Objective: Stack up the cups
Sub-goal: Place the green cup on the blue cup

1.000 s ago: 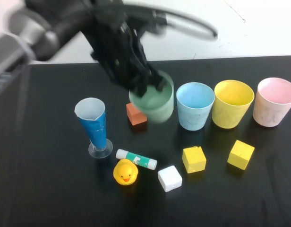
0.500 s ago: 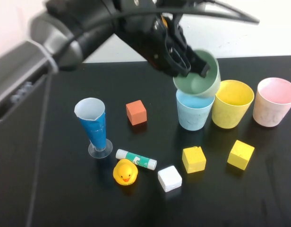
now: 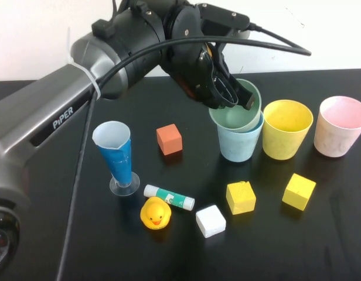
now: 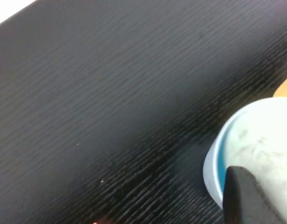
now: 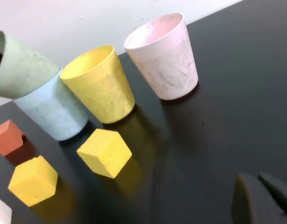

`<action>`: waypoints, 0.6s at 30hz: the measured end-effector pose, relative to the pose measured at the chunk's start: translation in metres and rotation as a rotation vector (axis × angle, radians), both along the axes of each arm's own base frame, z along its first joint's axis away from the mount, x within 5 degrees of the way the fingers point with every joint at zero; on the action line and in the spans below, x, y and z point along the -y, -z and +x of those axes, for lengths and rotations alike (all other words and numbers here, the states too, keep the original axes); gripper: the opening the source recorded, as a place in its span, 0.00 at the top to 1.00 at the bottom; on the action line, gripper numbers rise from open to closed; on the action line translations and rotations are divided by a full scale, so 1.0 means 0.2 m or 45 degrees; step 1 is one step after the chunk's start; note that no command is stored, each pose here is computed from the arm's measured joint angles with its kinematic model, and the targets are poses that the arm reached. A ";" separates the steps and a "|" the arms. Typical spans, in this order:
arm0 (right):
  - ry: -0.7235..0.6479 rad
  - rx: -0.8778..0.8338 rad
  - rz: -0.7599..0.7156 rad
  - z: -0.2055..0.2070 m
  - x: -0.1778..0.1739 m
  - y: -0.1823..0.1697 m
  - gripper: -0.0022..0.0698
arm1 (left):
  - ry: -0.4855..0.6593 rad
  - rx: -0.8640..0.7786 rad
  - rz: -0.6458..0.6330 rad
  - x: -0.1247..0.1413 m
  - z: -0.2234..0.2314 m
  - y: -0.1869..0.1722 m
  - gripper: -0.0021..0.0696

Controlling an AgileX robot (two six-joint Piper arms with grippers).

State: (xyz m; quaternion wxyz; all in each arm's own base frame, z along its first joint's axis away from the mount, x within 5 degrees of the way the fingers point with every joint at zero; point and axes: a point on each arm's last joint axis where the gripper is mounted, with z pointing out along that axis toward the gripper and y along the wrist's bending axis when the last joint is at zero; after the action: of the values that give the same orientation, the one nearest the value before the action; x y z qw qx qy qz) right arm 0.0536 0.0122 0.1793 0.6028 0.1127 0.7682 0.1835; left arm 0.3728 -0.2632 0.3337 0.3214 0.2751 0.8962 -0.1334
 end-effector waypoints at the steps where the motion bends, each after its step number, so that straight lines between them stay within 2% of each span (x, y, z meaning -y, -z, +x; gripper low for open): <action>1: 0.000 0.001 0.000 0.00 0.00 0.00 0.97 | 0.000 -0.002 0.002 0.00 0.00 0.01 0.86; 6: 0.001 0.003 0.000 0.00 0.00 0.00 0.97 | -0.004 0.013 -0.006 0.00 0.01 0.01 0.67; 8: 0.001 0.003 0.000 0.00 0.00 0.00 0.97 | -0.005 0.017 -0.005 0.00 0.01 0.01 0.63; 18: 0.001 0.003 0.000 0.00 0.00 0.00 0.97 | -0.007 0.044 -0.014 0.00 0.02 0.00 0.60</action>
State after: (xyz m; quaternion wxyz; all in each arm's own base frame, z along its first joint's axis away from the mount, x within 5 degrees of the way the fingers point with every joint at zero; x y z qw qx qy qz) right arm 0.0537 0.0121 0.1795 0.6038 0.1129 0.7675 0.1834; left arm 0.3773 -0.2641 0.3333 0.3389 0.2731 0.8905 -0.1328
